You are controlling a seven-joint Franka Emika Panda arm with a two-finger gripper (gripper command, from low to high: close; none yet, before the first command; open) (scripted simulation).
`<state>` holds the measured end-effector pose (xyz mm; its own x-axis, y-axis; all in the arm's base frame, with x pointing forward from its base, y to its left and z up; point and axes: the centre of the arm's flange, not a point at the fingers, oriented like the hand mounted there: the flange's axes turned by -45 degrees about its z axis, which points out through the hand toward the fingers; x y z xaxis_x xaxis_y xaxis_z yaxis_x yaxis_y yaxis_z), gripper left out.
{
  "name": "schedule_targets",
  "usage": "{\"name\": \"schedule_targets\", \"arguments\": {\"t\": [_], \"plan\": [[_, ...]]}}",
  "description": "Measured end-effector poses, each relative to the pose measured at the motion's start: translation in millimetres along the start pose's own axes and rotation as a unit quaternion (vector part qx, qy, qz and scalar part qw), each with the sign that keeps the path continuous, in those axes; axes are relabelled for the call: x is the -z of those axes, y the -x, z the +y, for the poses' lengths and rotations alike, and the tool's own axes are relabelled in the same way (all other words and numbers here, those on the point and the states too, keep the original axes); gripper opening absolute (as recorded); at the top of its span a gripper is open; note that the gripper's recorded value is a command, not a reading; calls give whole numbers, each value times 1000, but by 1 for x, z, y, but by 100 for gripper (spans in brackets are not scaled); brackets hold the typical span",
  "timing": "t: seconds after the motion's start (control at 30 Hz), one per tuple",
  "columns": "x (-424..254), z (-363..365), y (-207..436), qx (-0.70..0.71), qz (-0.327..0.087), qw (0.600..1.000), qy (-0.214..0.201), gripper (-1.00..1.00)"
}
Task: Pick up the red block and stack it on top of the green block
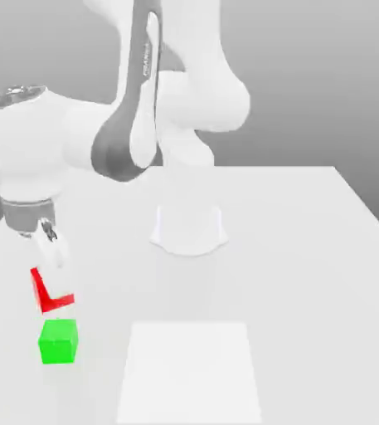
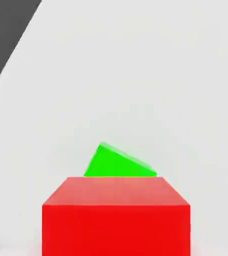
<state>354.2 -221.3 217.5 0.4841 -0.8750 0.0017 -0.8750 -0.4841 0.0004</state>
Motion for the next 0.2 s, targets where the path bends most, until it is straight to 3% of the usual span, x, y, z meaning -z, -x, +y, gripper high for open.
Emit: {"name": "schedule_targets", "arguments": {"t": [0.07, 0.1, 0.2], "plan": [[-22, -5, 3, 8, 0, 1000, 0, -100], [-31, -5, 4, 9, 0, 1000, 0, 100], [-31, -5, 4, 9, 0, 1000, 0, 100]]}}
